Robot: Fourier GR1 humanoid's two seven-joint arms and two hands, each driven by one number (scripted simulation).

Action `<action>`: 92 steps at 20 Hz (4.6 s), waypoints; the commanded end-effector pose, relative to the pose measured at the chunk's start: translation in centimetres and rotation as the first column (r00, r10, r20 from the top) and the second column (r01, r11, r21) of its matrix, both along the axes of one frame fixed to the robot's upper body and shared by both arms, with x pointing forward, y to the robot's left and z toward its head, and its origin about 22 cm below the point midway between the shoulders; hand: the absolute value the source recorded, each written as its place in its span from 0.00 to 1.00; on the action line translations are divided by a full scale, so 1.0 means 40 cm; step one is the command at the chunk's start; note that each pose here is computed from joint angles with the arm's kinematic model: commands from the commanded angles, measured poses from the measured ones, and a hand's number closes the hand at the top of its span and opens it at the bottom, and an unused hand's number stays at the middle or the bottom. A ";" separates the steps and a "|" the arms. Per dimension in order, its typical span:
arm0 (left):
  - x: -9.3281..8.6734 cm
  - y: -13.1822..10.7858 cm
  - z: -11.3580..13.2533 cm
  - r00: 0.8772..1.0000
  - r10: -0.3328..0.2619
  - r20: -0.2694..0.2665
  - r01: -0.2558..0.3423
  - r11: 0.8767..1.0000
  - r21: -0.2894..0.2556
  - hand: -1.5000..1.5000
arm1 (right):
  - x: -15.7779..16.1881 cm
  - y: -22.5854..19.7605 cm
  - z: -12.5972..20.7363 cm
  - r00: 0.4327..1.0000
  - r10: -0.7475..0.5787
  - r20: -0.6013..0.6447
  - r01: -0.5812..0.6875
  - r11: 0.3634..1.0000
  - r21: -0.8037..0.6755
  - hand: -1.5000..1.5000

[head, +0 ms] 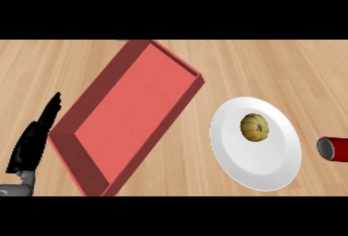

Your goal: Pick the squash from the plate and place it in the cardboard box

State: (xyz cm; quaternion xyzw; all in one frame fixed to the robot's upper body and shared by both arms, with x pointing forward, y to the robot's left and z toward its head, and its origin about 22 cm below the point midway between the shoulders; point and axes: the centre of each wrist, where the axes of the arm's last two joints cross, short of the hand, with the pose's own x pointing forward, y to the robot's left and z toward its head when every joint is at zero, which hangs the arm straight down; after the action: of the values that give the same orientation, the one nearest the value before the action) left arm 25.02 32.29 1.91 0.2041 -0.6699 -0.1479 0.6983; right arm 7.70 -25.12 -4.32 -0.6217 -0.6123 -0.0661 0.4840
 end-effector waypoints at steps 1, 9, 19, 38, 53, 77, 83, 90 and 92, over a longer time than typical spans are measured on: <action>-0.013 -0.044 -0.027 0.996 -0.081 -0.045 0.080 0.996 -0.035 0.50 | -0.080 0.111 -0.007 0.996 -0.083 -0.022 0.083 0.996 0.023 0.00; 0.014 -0.064 -0.033 0.995 -0.095 -0.027 0.094 0.995 -0.037 0.50 | -0.217 0.192 0.031 0.970 -0.177 -0.168 0.196 0.975 0.103 0.00; 0.027 -0.095 -0.024 0.989 -0.147 0.003 0.148 0.989 -0.021 0.50 | -0.252 0.193 0.091 0.939 -0.226 -0.257 0.279 0.941 0.191 0.00; 0.063 -0.134 -0.025 0.984 -0.178 -0.008 0.178 0.984 -0.007 0.50 | -0.175 0.105 0.155 0.915 -0.252 -0.314 0.298 0.949 0.107 0.00; 0.099 -0.113 -0.012 0.986 -0.164 -0.022 0.163 0.986 -0.024 0.50 | 0.123 0.126 0.196 0.852 -0.278 -0.444 0.347 0.934 0.081 0.00; 0.072 -0.116 -0.059 0.991 -0.118 -0.056 0.117 0.993 -0.033 0.50 | 0.461 0.213 0.134 0.822 -0.211 -0.529 0.275 0.960 0.044 1.00; 0.055 -0.054 -0.060 0.990 -0.133 -0.052 0.131 0.991 -0.039 0.50 | 0.504 0.173 0.144 0.816 -0.379 -0.437 0.337 0.925 -0.172 1.00; 0.074 -0.090 -0.047 0.990 -0.135 -0.044 0.133 0.990 -0.046 0.50 | 0.460 0.202 0.113 0.808 -0.458 -0.371 0.392 0.888 -0.240 1.00; 0.071 -0.101 -0.040 0.990 -0.136 -0.038 0.135 0.991 -0.022 0.50 | 0.477 0.197 0.145 0.797 -0.498 -0.342 0.427 0.865 -0.264 1.00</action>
State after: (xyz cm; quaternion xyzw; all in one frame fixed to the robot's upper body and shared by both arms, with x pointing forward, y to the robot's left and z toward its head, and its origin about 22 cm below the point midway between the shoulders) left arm 28.22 28.94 1.34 0.1668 -0.6848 -0.1866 0.6844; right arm 26.59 -18.02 0.86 -0.7696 -0.3778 0.0708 0.5099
